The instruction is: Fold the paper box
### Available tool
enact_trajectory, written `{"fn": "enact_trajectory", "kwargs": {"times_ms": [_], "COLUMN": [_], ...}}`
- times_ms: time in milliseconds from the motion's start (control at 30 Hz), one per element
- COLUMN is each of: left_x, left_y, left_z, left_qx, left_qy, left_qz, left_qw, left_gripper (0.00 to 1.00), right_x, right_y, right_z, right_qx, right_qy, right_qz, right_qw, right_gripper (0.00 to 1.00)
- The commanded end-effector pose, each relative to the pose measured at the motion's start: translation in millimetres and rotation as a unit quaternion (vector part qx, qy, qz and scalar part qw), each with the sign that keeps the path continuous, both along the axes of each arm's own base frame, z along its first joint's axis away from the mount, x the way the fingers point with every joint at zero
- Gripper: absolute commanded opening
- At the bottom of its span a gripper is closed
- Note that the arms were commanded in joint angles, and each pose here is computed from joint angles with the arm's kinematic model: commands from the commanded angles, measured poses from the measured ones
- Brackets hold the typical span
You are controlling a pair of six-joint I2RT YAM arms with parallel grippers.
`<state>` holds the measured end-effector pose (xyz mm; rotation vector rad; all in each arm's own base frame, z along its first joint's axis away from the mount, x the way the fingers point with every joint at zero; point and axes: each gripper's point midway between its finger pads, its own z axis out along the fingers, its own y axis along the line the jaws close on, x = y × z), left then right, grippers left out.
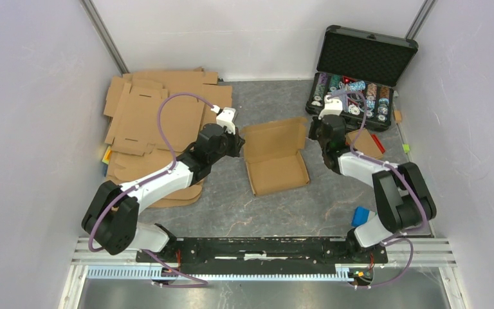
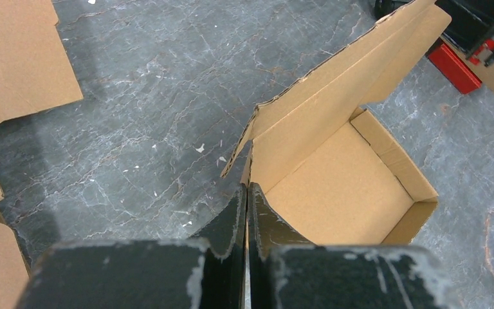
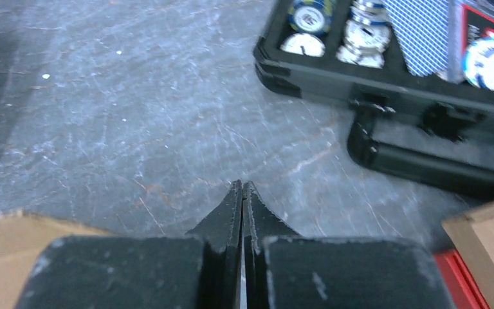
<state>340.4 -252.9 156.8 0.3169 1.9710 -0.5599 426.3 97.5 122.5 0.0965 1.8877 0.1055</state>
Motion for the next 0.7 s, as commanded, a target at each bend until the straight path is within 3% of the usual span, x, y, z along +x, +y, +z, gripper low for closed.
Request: {"fn": "enact_trajectory", "kwargs": {"times_ms": [0, 200, 667], "left_x": [2.9, 2.3, -9.0], "left_y": [0.9, -3.7, -23.0], "left_z": [10.9, 8.4, 9.7], "left_qx": [0.001, 0.001, 0.006], "left_qy": [-0.022, -0.017, -0.013], "left_qz": [0.004, -0.005, -0.034], "left_qw": [1.0, 1.0, 0.999], "left_gripper": [0.02, 0.02, 0.02], "right_x": [24.4, -5.0, -50.2], "right_y": [29.2, 77.5, 87.9], "right_z": [15.6, 17.5, 2.7], "right_qx": [0.029, 0.104, 0.104], "right_qy": [-0.028, -0.048, -0.05], "right_qz": [0.096, 0.222, 0.251], "right_qw": [0.995, 0.968, 0.961], "right_gripper": [0.0, 0.0, 0.0]}}
